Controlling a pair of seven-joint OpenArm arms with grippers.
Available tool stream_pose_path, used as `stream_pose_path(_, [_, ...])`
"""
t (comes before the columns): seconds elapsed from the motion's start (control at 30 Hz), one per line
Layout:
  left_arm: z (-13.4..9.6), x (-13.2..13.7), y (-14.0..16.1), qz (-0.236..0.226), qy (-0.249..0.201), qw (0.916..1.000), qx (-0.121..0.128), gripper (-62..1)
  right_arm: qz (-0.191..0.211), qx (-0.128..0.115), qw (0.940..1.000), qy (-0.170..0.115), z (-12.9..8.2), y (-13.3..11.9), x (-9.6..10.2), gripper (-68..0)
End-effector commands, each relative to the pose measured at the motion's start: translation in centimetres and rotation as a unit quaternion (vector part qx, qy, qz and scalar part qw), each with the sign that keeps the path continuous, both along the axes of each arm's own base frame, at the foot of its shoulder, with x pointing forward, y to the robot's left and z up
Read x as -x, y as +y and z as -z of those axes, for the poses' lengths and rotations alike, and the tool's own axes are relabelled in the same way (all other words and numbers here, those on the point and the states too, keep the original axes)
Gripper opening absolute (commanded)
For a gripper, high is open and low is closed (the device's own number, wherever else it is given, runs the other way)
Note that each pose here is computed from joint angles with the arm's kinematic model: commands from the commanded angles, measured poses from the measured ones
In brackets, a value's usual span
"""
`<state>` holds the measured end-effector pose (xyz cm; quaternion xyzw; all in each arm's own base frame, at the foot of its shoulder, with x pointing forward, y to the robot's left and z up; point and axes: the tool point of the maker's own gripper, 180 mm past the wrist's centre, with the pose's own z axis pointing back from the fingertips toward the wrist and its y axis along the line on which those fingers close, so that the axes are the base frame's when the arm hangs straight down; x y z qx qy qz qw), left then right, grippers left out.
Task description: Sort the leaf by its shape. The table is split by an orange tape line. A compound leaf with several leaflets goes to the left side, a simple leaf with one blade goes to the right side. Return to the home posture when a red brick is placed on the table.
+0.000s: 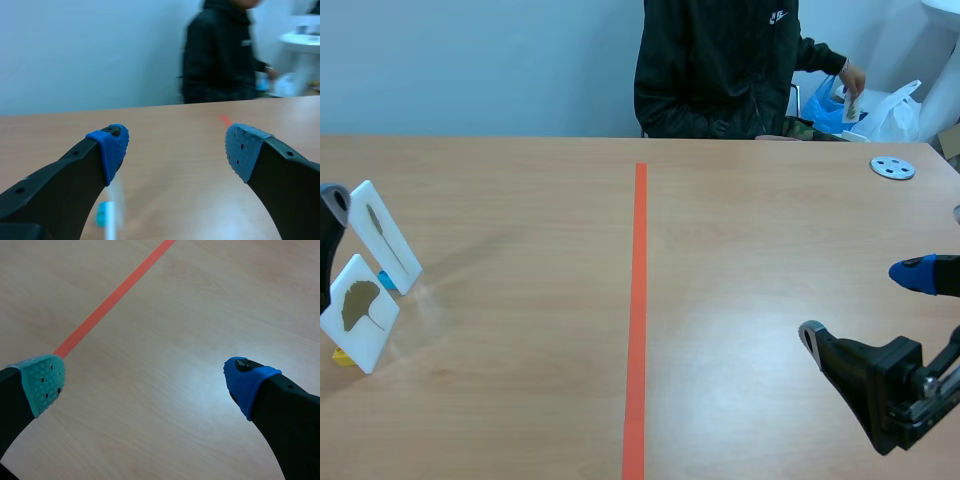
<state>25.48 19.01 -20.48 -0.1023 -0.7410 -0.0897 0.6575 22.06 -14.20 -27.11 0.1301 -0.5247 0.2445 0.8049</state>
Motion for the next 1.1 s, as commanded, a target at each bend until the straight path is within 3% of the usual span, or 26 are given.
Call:
stream_pose_path(0.0, [-0.2,0.6,-1.4,0.036,0.012,0.9993,0.0,-17.5,0.003,-0.003,0.9999,-0.015,-0.8,-0.3,-0.5,0.4])
stream_pose_path(0.13, [-0.4,2.4,-5.5,0.129,0.046,0.9906,-0.004,-15.0,0.003,-0.002,0.9999,-0.014,-0.8,-0.3,-0.5,0.4])
stream_pose_path(0.33, [-1.6,4.8,-9.4,0.212,0.062,0.9752,-0.012,0.9,0.003,-0.004,0.9998,-0.017,-0.9,-0.3,-0.5,0.4])
stream_pose_path(0.53, [-2.0,6.9,-13.1,0.271,0.091,0.9581,-0.022,1.4,0.003,-0.012,0.9996,-0.026,-1.3,-0.2,-0.7,0.4])
stream_pose_path(0.67, [-0.8,7.0,-14.2,0.264,0.122,0.9568,-0.015,1.4,0.003,-0.012,0.9996,-0.026,-1.3,-0.2,-0.8,0.4])
stream_pose_path(0.9, [0.6,5.3,-13.4,0.193,0.14,0.9711,-0.01,1.4,0.003,-0.013,0.9995,-0.027,-1.4,-0.2,-0.8,0.4])
stream_pose_path(1.07, [2.6,5.0,-12.5,0.177,0.166,0.9701,-0.015,1.4,0.003,-0.012,0.9995,-0.027,-1.3,-0.2,-0.8,0.4])
